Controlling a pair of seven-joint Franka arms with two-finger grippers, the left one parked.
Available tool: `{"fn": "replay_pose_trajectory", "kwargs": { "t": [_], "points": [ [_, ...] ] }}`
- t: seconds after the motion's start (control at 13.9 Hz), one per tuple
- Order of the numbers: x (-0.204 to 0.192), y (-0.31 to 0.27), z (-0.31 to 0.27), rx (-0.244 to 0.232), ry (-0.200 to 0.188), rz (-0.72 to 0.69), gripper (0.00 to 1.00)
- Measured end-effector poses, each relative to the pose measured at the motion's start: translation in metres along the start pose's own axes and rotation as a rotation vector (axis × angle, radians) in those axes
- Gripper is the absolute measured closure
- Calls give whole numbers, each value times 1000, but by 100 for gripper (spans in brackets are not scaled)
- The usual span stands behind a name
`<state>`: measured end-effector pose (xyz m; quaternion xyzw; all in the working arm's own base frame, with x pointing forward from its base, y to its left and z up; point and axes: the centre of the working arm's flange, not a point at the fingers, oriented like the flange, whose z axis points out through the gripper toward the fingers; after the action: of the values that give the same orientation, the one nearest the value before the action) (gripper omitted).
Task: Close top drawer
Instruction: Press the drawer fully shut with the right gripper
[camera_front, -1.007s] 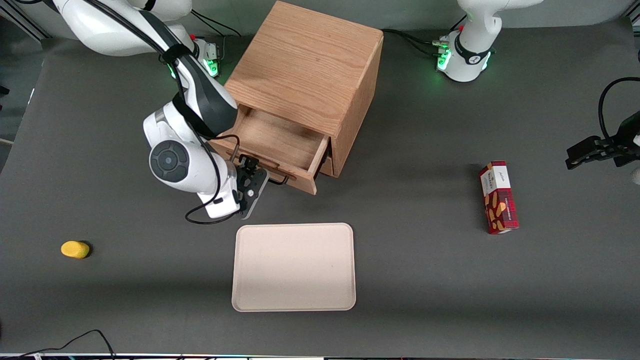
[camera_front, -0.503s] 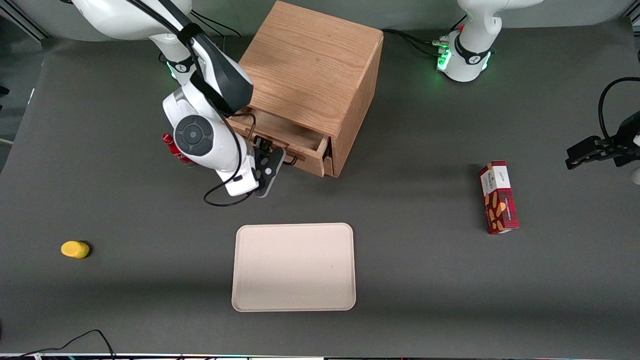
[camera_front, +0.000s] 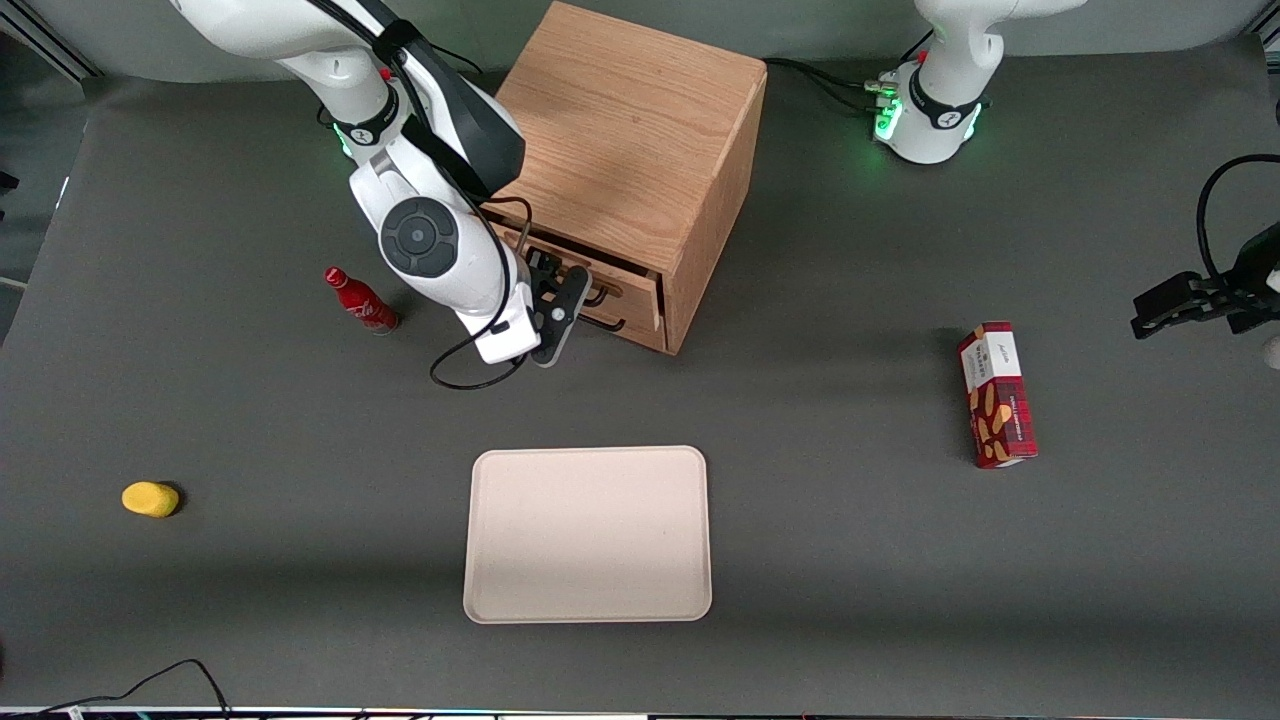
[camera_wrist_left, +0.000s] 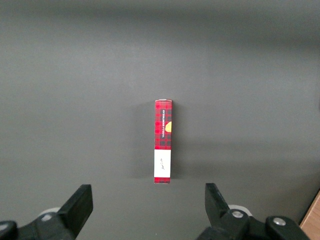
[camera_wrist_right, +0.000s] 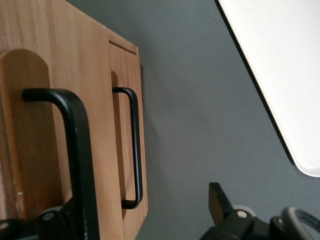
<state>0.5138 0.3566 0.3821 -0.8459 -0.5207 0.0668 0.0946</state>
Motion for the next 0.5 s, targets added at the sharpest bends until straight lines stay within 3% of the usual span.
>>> {"fn": "replay_pose_trajectory", "kwargs": {
  "t": [0.5],
  "points": [
    [-1, -13, 0, -17, 9, 2, 0]
  ]
}}
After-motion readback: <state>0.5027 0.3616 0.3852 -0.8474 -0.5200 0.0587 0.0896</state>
